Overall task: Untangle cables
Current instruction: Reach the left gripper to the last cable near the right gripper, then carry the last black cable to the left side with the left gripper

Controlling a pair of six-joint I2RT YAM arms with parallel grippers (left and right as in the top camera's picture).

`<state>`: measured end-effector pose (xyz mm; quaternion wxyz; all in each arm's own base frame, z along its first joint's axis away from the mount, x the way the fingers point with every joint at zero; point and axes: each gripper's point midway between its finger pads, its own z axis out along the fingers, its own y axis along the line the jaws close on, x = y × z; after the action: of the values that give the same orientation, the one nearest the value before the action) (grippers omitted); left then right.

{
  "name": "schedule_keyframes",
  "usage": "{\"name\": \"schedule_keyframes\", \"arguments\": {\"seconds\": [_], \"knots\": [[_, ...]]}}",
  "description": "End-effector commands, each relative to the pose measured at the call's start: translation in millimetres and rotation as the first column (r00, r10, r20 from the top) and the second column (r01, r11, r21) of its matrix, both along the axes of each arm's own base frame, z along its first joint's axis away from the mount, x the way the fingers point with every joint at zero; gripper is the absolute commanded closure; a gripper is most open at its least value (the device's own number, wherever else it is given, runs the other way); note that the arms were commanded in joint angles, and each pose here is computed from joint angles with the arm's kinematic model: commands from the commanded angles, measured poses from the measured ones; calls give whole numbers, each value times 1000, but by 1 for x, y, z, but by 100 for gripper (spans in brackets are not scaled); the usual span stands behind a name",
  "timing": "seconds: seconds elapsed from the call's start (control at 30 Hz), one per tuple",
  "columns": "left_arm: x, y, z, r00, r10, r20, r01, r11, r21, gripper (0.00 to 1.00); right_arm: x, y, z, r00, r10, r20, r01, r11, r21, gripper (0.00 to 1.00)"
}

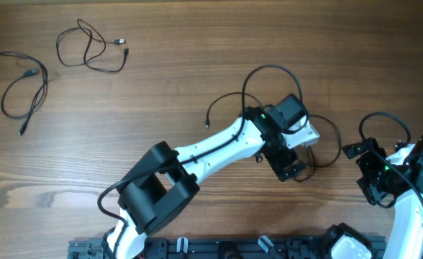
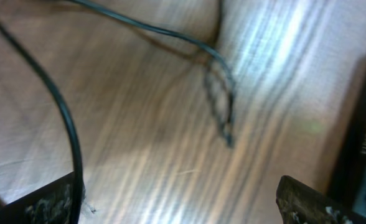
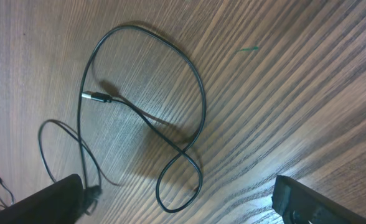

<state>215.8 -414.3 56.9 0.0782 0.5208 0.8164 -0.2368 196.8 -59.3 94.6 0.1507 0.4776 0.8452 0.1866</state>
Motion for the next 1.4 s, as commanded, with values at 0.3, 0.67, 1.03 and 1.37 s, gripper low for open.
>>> {"name": "schedule_keyframes", "arguments": {"seconds": [0.3,0.67,1.03,1.37], "knots": [[6,-7,-49,900,431,-71,-417,896,153,0,18,4,16,993,30,114,-32,999,21,0],[71,31,-9,738,621,265,-659,747,83,96,17,4,15,995,-45,93,39,997,67,0],[148,153,119,440,840,317,-864,493,-106,96,58,46,55,857,287,428,-332,943,34,0],[159,259,176,239,929,282,-944,290,-157,96,86,111,65,762,444,472,-501,865,-6,0]]}}
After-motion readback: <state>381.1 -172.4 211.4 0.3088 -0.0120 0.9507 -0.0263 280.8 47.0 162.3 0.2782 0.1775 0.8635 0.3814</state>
